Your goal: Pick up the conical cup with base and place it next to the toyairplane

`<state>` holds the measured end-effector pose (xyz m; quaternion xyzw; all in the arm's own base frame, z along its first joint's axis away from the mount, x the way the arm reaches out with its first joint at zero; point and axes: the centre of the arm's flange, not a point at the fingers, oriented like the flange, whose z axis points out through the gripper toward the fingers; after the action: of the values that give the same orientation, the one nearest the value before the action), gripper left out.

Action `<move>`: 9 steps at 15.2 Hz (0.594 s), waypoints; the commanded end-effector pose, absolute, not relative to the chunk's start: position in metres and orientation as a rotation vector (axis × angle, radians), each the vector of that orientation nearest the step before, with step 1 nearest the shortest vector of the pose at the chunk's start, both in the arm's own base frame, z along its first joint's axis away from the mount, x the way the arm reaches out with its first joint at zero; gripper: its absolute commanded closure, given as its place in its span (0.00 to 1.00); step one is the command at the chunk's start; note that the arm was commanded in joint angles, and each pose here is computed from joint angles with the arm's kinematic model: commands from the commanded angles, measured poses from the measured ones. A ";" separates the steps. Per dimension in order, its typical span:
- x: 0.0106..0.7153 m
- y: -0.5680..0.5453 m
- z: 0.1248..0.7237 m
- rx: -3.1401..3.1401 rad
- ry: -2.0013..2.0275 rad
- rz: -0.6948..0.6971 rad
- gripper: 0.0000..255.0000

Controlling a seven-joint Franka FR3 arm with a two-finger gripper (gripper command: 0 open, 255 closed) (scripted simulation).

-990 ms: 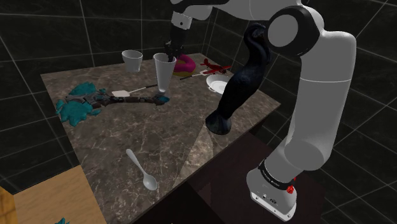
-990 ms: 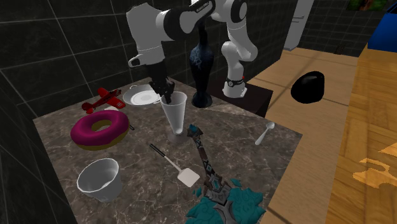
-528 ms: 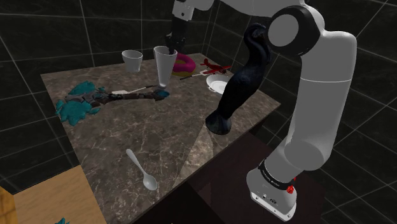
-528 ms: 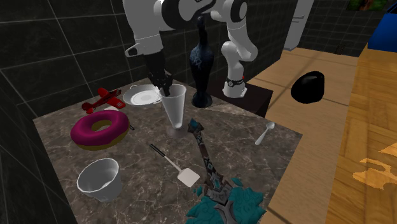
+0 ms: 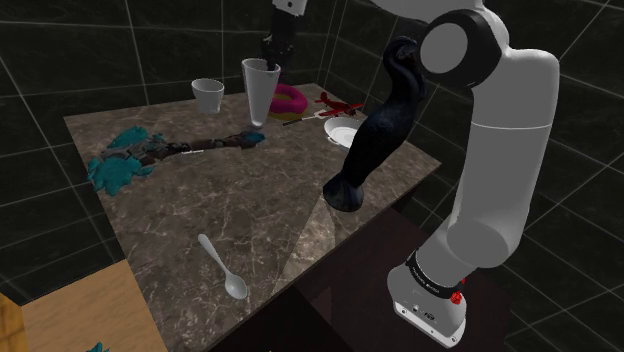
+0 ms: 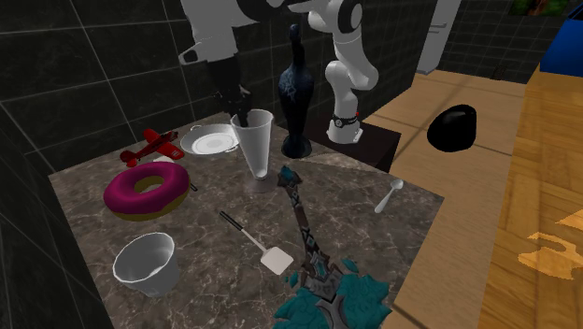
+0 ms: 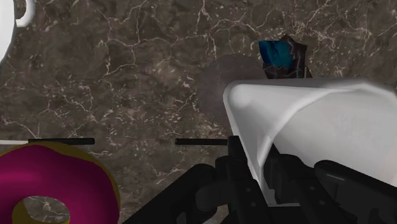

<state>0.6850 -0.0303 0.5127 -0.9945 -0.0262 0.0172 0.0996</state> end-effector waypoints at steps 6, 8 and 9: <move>0.685 -0.030 0.551 -2.941 -0.078 0.050 1.00; 0.685 -0.030 0.562 -2.941 -0.078 0.050 1.00; 0.685 -0.030 0.563 -2.941 -0.078 0.050 1.00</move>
<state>0.6845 -0.0302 0.5591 -0.9945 -0.0261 0.0171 0.0995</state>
